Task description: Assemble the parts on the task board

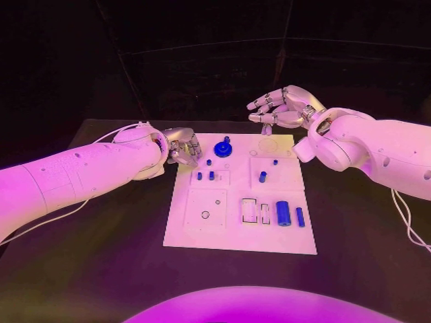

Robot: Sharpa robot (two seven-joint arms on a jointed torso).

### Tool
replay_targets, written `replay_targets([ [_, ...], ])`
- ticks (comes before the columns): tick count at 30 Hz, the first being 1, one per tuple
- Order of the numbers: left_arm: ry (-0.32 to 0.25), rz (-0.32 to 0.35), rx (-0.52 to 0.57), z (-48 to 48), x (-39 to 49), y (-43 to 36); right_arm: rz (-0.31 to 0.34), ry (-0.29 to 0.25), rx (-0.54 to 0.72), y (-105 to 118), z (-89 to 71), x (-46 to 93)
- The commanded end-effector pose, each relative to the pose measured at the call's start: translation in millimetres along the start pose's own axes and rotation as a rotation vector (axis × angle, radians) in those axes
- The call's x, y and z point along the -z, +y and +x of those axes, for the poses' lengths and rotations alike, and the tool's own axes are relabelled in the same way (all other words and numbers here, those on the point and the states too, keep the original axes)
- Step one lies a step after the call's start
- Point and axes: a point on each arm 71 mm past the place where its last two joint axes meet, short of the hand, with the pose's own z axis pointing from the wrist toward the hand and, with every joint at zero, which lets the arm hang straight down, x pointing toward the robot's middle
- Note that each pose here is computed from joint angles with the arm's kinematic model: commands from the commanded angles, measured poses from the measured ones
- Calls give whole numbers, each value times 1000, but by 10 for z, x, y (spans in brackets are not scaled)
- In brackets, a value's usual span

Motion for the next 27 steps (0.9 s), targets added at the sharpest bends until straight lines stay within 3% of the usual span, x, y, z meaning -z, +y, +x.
replay_targets([
  [1,-102,49,85,-101,52,1,30,18,151,-56,-64,34],
  [6,-262,146,291,-263,192,39,97,42,382,-174,-182,129],
  [9,-317,213,482,-326,285,65,156,67,536,-262,-216,202],
  [15,-360,318,854,-350,418,46,265,76,718,-448,-183,363],
  [19,-377,354,1053,-316,484,35,276,65,769,-516,-129,429],
  [23,-387,380,1168,-290,537,22,250,50,793,-553,-42,462],
  [27,-388,394,1214,-271,566,14,234,57,801,-577,31,461],
])
